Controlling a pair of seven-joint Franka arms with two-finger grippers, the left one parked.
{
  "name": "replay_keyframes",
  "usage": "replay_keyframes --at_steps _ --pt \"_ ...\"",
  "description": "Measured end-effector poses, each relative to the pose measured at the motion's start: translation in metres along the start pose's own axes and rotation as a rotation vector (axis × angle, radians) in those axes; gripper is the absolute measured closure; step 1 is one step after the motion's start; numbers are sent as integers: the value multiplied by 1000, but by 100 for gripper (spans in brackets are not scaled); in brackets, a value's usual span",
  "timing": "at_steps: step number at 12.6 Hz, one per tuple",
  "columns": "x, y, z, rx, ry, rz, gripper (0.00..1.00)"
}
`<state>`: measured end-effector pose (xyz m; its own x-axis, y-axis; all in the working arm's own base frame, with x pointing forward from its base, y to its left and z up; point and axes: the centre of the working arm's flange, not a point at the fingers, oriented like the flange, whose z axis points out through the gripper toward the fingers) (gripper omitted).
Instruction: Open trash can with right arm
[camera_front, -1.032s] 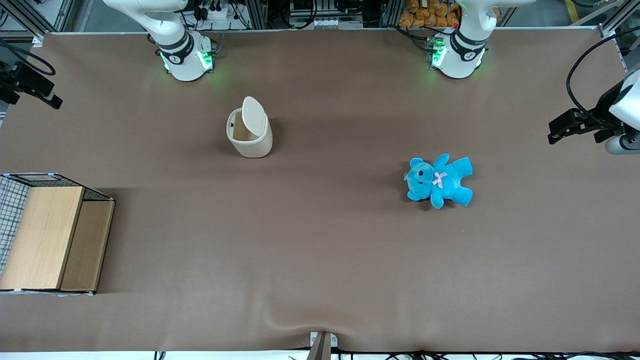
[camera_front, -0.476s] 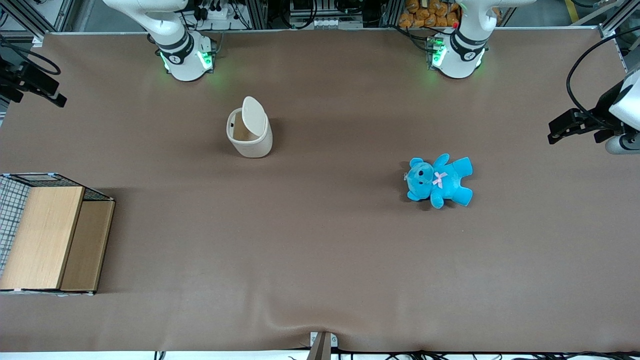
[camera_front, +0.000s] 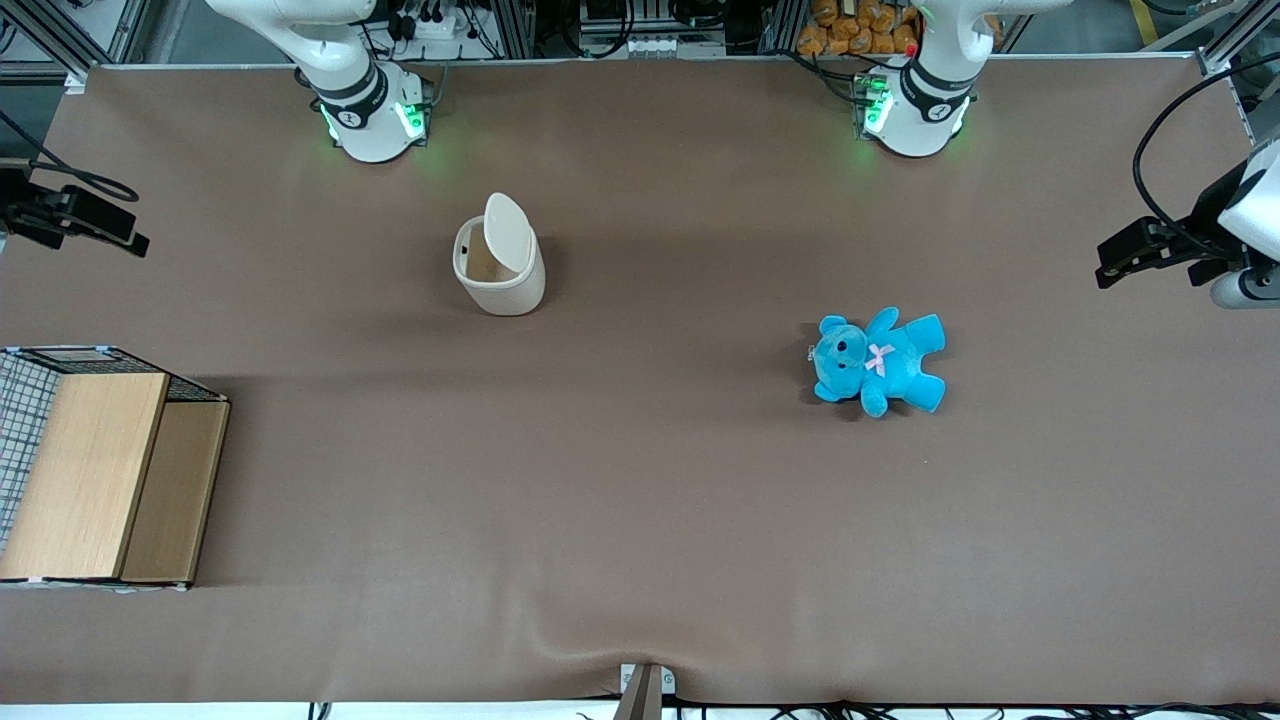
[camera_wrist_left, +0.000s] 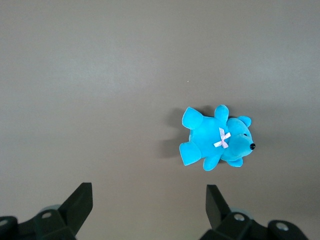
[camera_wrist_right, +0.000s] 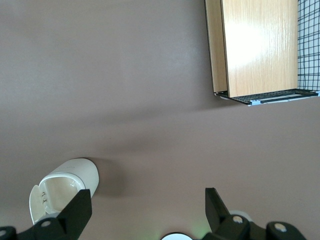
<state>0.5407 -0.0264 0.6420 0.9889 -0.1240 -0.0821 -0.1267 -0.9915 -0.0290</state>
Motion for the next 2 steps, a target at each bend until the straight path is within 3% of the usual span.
replay_keyframes --at_steps 2 --pt "0 0 -1 0 2 0 0"
